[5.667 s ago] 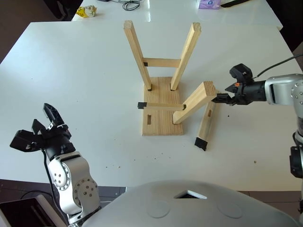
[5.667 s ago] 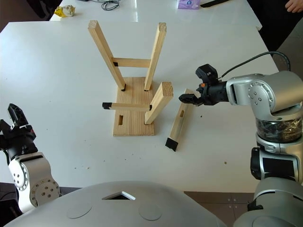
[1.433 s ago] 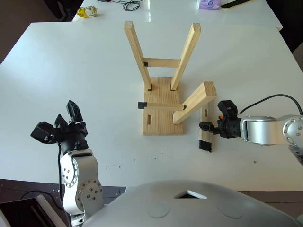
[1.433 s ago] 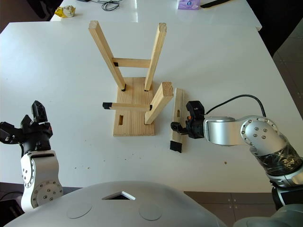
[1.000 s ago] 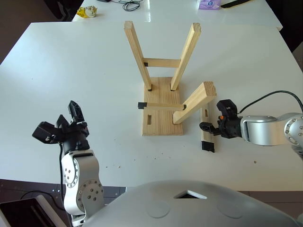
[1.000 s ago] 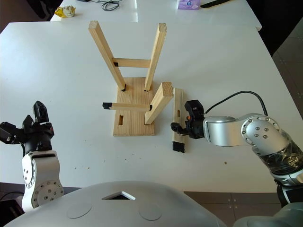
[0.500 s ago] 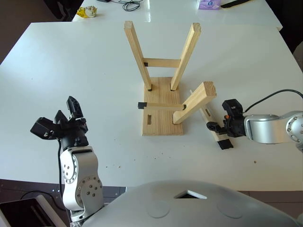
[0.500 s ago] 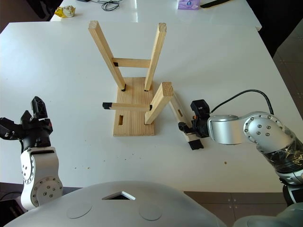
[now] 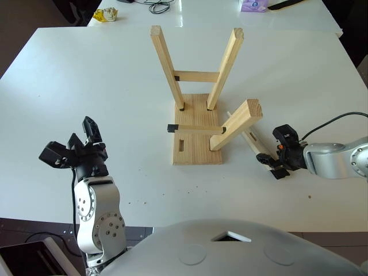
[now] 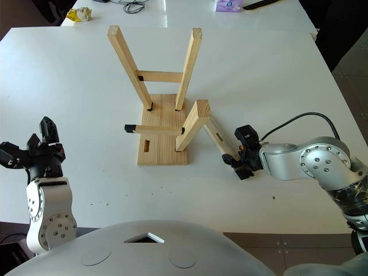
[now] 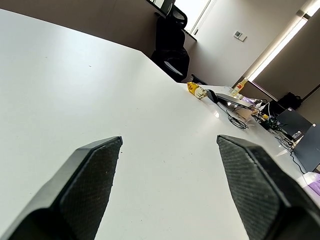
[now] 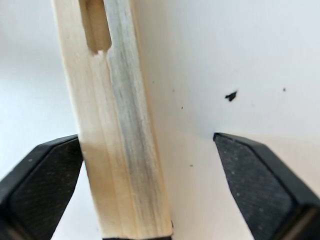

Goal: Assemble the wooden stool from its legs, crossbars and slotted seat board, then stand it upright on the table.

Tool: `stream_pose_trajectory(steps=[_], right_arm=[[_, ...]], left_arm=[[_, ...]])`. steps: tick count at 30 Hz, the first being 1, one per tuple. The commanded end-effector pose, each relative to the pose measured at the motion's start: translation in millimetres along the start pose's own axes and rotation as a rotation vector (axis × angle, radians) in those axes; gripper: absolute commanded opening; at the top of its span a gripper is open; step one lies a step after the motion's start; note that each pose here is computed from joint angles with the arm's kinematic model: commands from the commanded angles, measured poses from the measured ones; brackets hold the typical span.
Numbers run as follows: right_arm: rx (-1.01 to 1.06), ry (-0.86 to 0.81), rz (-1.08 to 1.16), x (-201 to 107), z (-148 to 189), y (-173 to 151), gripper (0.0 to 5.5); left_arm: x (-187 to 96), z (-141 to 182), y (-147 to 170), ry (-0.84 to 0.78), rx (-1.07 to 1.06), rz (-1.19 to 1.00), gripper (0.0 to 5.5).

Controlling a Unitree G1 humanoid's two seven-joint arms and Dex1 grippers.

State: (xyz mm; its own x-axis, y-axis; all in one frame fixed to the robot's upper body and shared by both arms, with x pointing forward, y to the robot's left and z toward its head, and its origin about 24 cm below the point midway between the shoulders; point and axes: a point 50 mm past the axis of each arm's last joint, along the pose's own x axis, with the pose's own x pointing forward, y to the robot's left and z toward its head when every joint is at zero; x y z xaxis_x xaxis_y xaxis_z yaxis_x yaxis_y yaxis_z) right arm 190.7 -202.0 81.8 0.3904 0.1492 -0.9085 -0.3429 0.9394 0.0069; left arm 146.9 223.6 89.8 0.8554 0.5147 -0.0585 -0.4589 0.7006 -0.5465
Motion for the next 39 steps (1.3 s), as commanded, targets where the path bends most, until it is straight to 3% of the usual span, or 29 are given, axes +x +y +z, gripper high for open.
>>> stream_pose_trajectory(steps=[1,15,25,33,36,39], right_arm=[[-0.031,0.000,0.057,4,-6,7,4.16],[-0.106,-0.082,0.033,15,0,-10,2.08],[-0.109,-0.252,0.033,20,37,-30,2.05],[0.128,-0.462,0.003,23,89,-44,2.05],[0.309,-0.660,0.094,10,133,-53,2.05],[0.455,-0.998,0.252,-33,189,-62,2.05]], left_arm=[[1,-1,0,-0.003,0.003,0.004,3.53],[8,-1,-1,-0.022,0.004,-0.007,3.53],[15,-2,-8,-0.091,-0.025,0.001,3.53],[42,7,-25,-0.136,-0.091,-0.101,3.53],[52,17,-36,-0.146,-0.164,-0.176,3.53],[69,33,-59,-0.134,-0.226,-0.325,3.53]])
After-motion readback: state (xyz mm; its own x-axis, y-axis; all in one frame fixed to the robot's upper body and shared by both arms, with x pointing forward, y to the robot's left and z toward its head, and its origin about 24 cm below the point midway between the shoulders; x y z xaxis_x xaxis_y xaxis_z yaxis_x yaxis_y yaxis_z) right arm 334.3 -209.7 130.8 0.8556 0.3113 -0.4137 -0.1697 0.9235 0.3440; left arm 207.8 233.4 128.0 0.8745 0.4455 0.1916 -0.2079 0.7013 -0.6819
